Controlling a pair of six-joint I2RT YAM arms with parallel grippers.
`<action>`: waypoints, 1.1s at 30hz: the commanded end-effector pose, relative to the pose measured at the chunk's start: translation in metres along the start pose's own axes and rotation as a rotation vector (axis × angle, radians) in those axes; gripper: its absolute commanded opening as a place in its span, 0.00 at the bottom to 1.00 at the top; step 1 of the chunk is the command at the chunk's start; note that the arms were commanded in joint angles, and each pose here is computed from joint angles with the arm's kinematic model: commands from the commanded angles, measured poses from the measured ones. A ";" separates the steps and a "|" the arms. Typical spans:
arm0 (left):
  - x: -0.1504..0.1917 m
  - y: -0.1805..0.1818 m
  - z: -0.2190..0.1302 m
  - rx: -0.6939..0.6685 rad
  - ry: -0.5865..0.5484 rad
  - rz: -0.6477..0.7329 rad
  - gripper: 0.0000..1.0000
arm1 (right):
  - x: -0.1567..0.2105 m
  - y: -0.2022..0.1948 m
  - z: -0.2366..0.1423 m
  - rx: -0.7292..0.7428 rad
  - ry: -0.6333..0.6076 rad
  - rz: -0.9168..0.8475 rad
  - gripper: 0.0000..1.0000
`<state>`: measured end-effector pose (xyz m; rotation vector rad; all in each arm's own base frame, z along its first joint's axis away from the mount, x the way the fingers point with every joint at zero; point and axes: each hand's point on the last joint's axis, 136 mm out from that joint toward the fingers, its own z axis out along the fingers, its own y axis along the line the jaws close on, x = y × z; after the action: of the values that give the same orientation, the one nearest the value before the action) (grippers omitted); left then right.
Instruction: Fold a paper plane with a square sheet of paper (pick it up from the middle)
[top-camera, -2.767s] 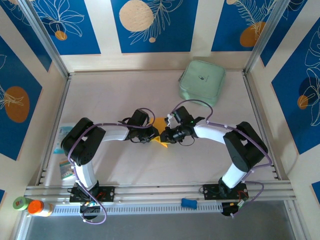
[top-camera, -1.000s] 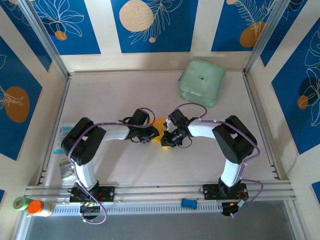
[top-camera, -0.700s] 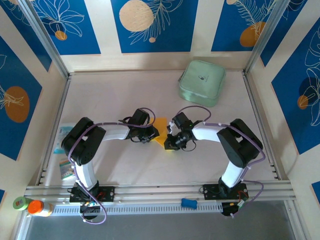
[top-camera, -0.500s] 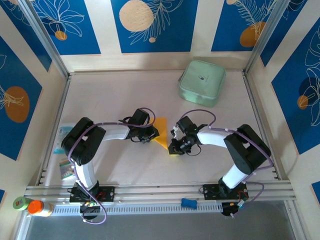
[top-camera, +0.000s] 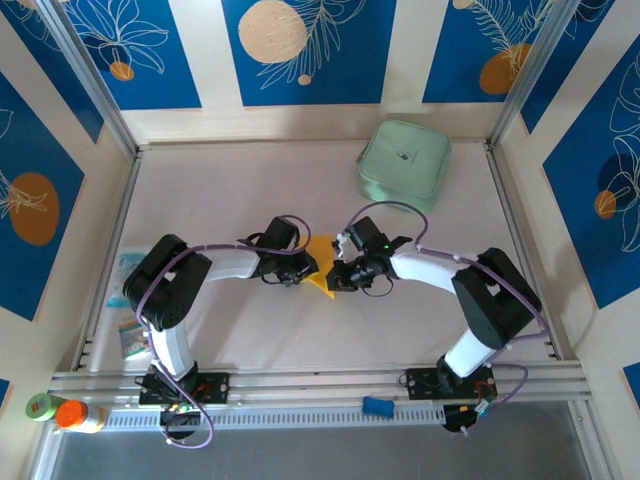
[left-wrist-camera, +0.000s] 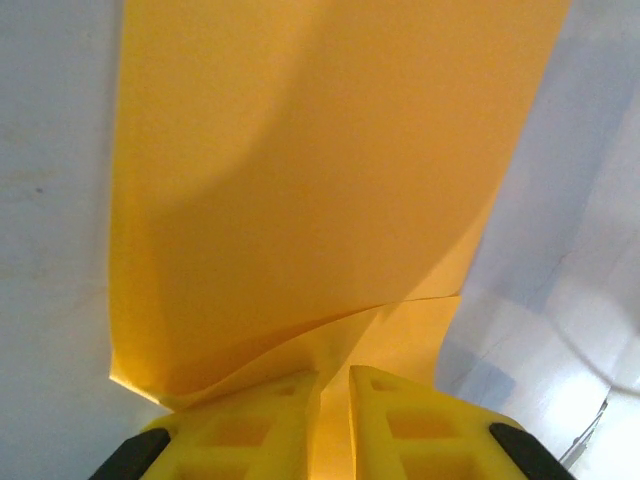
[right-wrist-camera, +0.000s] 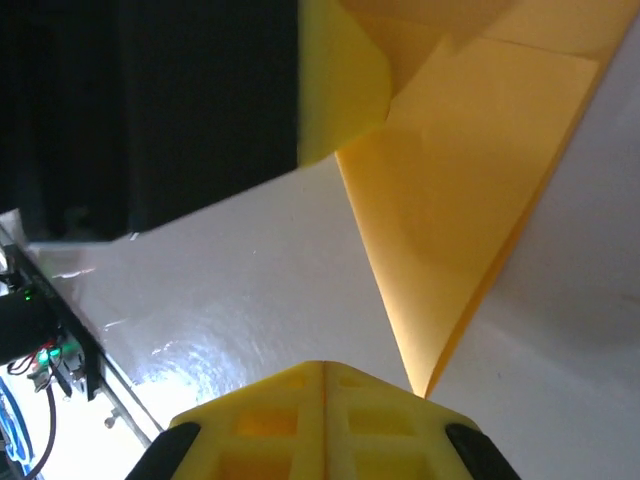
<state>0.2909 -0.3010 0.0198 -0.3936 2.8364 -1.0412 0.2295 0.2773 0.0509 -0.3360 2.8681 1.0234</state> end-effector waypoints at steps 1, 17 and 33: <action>0.014 0.041 0.009 -0.150 0.047 -0.040 0.19 | -0.006 -0.003 0.010 0.029 0.013 0.013 0.04; -0.002 -0.025 -0.013 0.020 0.009 0.134 0.21 | 0.014 -0.036 0.032 0.130 0.100 0.066 0.03; 0.032 -0.024 -0.010 0.045 0.025 0.293 0.16 | 0.025 -0.049 0.036 0.189 0.146 0.104 0.00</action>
<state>0.2699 -0.3209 0.0455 -0.0373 2.7636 -1.0816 0.2328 0.2775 0.0145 -0.3017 2.9851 0.9098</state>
